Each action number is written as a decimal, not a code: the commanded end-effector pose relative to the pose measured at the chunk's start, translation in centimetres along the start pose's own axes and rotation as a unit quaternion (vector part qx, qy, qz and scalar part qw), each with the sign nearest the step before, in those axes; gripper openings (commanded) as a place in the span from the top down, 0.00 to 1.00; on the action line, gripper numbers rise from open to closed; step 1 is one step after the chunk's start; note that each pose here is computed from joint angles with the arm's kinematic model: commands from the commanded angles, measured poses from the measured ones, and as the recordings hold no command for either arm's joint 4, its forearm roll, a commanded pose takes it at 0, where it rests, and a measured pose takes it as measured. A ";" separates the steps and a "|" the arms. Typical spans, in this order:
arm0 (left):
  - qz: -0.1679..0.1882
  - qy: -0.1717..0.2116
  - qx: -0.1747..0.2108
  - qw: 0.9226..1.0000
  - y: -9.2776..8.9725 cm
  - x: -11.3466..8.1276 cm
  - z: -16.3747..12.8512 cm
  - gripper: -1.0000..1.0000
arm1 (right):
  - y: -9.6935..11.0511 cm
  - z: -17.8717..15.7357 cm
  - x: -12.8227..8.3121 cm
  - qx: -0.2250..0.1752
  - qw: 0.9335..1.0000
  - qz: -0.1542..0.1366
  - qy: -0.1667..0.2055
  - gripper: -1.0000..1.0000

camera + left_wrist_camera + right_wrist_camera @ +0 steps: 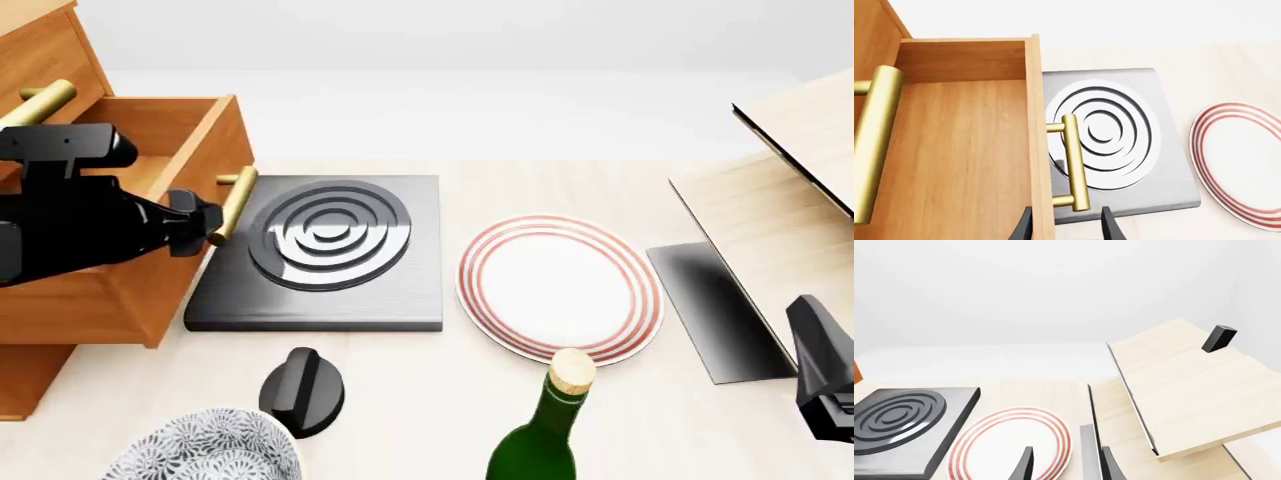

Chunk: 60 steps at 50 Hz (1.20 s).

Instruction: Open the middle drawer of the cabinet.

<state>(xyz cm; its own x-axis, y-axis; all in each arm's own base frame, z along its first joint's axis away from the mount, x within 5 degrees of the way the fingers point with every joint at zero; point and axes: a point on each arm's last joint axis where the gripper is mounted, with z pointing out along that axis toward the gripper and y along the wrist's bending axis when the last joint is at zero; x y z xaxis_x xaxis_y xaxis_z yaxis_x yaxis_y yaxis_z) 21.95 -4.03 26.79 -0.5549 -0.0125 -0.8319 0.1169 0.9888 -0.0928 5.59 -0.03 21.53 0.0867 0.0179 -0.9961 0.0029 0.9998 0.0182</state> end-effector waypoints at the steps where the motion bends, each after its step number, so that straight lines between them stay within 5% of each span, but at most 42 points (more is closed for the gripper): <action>1: -0.005 0.048 0.010 0.999 -0.6 2.1 0.8 0.00 | 0.0 0.0 0.0 -0.001 1.000 -0.002 0.000 0.00; 60: 0.039 0.030 0.080 0.996 -4.7 -0.3 0.2 0.00 | 0.0 0.0 0.1 -0.001 1.000 -0.002 0.000 0.00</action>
<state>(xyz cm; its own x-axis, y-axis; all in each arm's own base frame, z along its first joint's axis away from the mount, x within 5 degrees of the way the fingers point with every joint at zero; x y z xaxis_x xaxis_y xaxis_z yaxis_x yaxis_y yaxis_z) 21.94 -7.84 27.03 -0.5911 0.0581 -0.8045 0.2531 0.9604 -0.1166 5.59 -0.03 21.53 0.0866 0.0178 -0.9961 0.0029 0.9998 0.0181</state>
